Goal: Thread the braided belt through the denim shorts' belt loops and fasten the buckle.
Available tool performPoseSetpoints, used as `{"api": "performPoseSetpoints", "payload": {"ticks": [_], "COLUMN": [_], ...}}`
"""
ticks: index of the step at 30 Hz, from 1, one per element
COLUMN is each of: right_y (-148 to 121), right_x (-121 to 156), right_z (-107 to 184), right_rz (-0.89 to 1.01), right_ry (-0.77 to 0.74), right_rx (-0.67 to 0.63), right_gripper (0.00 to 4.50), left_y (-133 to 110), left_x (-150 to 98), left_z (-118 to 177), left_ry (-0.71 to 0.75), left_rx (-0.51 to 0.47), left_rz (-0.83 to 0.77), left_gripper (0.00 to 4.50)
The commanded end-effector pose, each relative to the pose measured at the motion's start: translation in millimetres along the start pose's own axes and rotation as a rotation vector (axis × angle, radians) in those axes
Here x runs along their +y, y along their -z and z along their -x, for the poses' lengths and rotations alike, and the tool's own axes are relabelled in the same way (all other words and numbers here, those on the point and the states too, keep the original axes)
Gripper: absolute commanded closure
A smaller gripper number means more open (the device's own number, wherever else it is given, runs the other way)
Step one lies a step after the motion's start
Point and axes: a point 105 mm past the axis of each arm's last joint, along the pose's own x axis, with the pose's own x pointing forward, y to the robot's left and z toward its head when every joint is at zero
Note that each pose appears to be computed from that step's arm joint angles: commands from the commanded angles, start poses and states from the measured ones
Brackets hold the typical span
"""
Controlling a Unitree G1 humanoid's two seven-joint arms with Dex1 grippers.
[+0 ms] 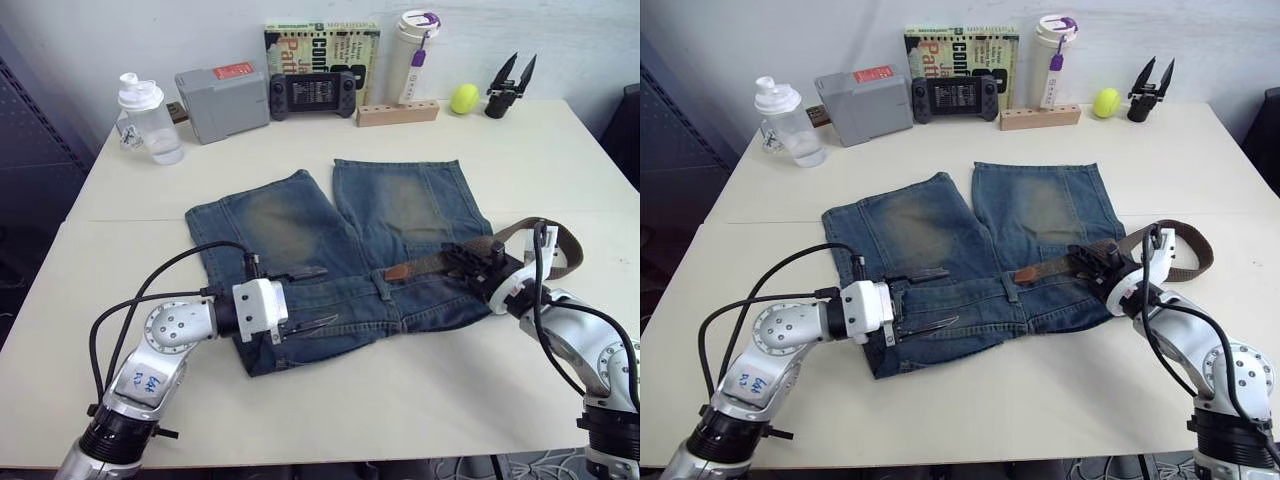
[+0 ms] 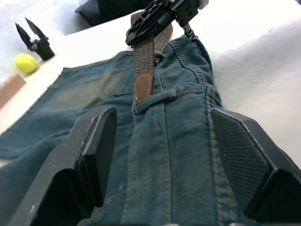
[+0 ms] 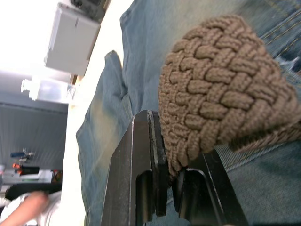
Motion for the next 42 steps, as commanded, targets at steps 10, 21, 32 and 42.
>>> {"api": "performPoseSetpoints", "payload": {"ticks": [10, 21, 32, 42], "right_y": [-8.4, 32.8, 66.4, 68.4], "right_x": [1.9, 11.1, 9.6, 14.3], "right_z": [6.1, -12.1, -29.2, -32.0], "right_rz": [0.099, 0.240, 0.162, 0.146], "right_ry": [-0.023, -0.056, -0.071, -0.088], "right_rx": [0.018, 0.174, 0.231, 0.229], "right_gripper": [4.50, 4.50, 4.50, 4.50], "left_y": [-11.0, -10.9, 11.5, 12.7], "left_x": [5.4, 5.9, 7.0, 22.1], "left_z": [3.3, 1.0, -8.6, -45.8], "left_ry": [-0.015, -0.011, 0.054, 0.093], "left_rx": [-0.021, -0.019, 0.085, 0.026], "left_rz": [-0.022, -0.040, -0.326, -0.572], "left_gripper": [0.99, 0.99, 0.99, 0.99]}}
